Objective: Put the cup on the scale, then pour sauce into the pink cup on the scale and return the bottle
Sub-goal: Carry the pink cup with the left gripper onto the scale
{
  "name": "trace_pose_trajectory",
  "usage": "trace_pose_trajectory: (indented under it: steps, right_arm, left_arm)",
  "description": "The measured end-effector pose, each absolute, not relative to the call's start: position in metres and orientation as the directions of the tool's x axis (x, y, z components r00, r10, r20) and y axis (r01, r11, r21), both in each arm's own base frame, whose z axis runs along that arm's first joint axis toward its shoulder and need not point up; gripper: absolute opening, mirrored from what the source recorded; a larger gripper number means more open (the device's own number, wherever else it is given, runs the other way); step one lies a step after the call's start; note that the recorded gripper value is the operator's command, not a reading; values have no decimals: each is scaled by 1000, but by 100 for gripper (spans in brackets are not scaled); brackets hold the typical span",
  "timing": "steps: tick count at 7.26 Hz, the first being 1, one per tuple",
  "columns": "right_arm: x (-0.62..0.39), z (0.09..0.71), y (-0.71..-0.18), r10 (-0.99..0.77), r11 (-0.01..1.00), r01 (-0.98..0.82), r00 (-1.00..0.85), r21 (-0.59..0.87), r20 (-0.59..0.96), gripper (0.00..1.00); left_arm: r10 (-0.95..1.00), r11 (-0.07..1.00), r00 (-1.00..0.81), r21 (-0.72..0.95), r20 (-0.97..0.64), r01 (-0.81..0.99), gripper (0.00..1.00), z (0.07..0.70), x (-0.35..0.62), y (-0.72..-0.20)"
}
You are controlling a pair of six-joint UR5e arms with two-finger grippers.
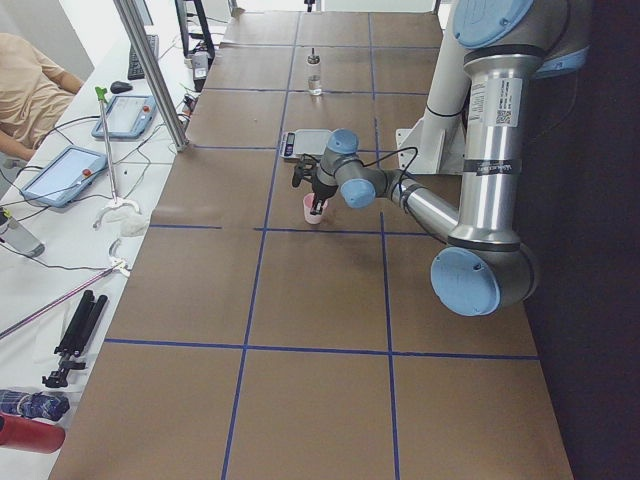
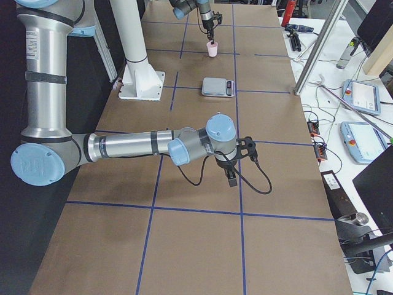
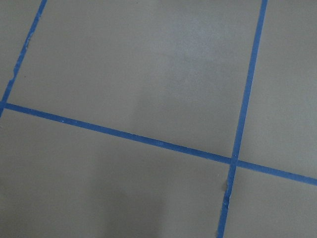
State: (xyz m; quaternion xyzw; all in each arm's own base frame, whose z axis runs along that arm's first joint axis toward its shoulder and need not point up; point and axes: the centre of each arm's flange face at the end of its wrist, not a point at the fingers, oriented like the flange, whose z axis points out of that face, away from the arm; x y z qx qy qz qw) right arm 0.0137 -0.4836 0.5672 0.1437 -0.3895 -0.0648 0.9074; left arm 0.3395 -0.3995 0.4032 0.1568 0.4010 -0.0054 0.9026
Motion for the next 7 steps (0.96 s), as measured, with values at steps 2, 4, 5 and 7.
trace_pose_trajectory:
  steps: [2, 4, 5, 7]
  right_arm:
    - [14, 567, -483, -230, 950, 5, 687, 311, 689, 100]
    - [14, 568, -482, -227, 951, 5, 688, 308, 690, 100]
    - [14, 568, -481, -226, 951, 5, 688, 308, 690, 100]
    - [14, 566, -482, -227, 951, 4, 687, 310, 690, 100]
  left_arm:
    - [126, 951, 682, 283, -721, 124, 0, 321, 368, -421]
    - [123, 961, 666, 255, -736, 105, 0, 229, 404, -437]
    - [107, 968, 649, 227, -753, 103, 0, 196, 432, -446]
    - [64, 981, 632, 164, -772, 101, 0, 141, 504, -456]
